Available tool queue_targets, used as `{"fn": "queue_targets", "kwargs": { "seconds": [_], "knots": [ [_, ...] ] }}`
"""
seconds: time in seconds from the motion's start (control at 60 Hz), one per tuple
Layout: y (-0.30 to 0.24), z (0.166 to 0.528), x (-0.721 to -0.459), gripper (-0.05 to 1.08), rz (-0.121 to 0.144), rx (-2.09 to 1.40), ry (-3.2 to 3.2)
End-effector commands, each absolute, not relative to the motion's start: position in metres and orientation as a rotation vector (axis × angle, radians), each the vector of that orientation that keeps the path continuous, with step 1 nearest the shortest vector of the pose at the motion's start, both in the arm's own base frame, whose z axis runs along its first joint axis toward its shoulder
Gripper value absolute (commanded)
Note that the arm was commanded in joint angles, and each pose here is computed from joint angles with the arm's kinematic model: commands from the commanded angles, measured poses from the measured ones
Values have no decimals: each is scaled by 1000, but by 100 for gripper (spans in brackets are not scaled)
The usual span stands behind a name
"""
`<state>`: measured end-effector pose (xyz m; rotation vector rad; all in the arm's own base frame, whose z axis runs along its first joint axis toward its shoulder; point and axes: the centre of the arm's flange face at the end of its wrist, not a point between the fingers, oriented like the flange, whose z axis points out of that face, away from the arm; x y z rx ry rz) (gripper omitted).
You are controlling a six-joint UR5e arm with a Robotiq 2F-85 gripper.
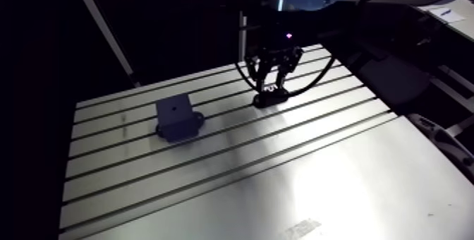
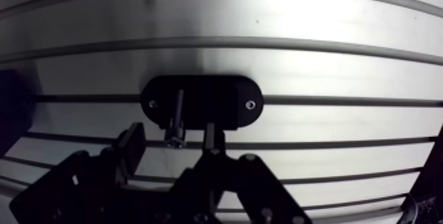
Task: Pick up the M10 bolt and insert it into the hole until fully seated.
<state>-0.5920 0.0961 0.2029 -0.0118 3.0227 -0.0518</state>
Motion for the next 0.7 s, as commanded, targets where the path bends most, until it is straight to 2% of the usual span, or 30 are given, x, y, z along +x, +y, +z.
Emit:
{"fn": "queue_targets", "kwargs": {
  "seconds": [0.017, 0.7],
  "knots": [
    [96, 202, -592, 47, -52, -12, 3022],
    [97, 199, -593, 58, -55, -7, 3017]
  ]
}}
